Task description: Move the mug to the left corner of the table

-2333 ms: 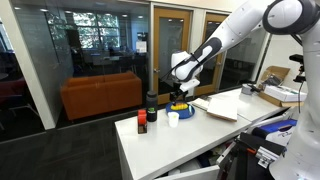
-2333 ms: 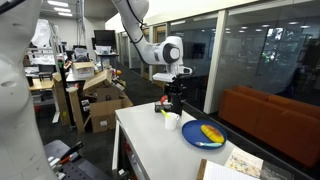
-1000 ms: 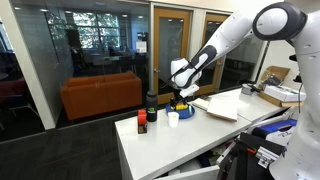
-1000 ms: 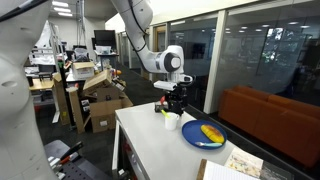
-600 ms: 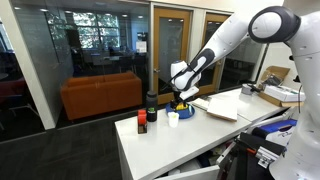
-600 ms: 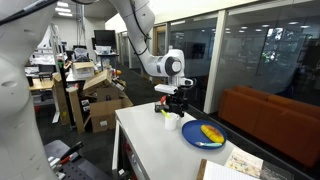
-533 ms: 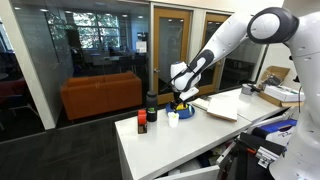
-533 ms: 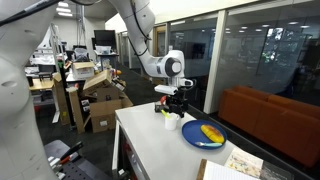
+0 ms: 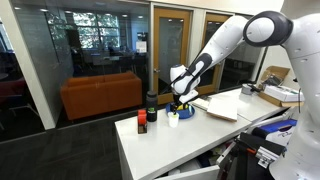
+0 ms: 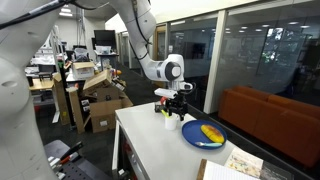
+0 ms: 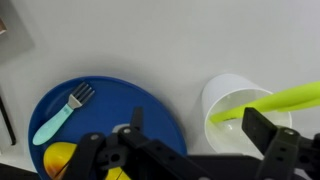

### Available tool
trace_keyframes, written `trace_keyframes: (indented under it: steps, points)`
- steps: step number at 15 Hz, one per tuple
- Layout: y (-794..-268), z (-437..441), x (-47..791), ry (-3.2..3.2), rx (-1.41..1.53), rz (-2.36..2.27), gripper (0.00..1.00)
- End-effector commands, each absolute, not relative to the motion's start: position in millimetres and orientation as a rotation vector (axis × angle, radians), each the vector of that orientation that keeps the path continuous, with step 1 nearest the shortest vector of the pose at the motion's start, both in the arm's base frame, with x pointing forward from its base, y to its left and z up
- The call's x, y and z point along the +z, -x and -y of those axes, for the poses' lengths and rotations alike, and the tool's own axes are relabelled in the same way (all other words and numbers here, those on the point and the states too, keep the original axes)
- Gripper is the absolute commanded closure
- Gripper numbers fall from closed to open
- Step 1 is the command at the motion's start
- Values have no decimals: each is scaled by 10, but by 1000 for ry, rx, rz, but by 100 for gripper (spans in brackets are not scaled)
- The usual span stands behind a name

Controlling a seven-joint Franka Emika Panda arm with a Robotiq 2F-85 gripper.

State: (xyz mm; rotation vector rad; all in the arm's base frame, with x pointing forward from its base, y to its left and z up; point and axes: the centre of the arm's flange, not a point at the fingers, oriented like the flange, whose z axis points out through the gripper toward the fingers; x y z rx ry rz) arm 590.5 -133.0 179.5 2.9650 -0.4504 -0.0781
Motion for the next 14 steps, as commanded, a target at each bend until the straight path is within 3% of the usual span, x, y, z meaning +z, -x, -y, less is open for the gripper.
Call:
trace_keyframes:
  steps: [1,7,9,10,14]
  points:
    - [-5945,1340,1716,-2974,-67,439,0]
    - [-5927,1323,1671,-2973,-76,432,1]
    - [-5922,1310,1662,-2972,-76,428,26]
    - [-5922,1305,1658,-2972,-73,426,28]
    - [-5929,1285,1657,-2976,-55,418,56]
